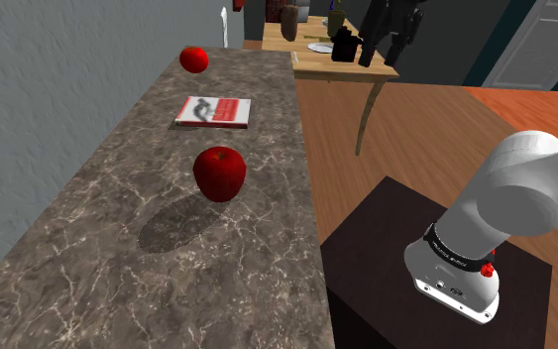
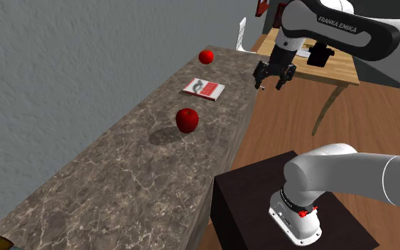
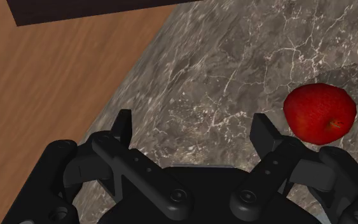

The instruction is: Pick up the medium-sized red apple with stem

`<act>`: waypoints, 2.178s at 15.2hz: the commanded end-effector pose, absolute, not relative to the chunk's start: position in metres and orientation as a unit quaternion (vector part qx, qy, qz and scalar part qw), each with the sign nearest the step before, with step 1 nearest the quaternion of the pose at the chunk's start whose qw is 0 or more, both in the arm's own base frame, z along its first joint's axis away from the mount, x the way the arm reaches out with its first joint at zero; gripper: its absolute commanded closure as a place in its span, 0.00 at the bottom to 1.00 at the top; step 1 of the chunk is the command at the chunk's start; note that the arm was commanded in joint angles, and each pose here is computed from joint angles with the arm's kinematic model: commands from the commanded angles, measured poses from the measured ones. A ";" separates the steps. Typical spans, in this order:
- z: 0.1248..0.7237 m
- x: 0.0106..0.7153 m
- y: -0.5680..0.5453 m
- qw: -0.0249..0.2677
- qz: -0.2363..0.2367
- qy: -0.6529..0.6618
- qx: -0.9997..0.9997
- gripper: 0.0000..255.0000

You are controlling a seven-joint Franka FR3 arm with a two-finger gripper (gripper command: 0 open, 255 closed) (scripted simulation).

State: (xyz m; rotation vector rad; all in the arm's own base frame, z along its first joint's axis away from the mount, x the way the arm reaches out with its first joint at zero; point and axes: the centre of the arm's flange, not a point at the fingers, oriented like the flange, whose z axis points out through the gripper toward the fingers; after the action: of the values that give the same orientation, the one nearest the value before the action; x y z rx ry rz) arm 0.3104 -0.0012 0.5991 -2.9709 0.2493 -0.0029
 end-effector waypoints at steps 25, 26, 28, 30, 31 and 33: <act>0.500 0.471 0.264 0.065 0.087 0.272 -0.956 0.00; 0.495 0.479 0.273 0.065 0.091 0.279 -0.954 0.00; 0.487 0.492 0.289 0.064 0.097 0.292 -0.949 0.00; 0.476 0.492 0.289 0.064 0.097 0.292 -0.949 0.00; 0.471 0.492 0.289 0.064 0.097 0.292 -0.949 0.00; 0.461 0.492 0.289 0.064 0.097 0.292 -0.949 0.00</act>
State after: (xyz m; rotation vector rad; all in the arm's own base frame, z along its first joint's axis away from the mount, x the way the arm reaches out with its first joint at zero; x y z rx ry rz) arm 0.4921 0.2895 0.4667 -2.8686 0.8806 0.2916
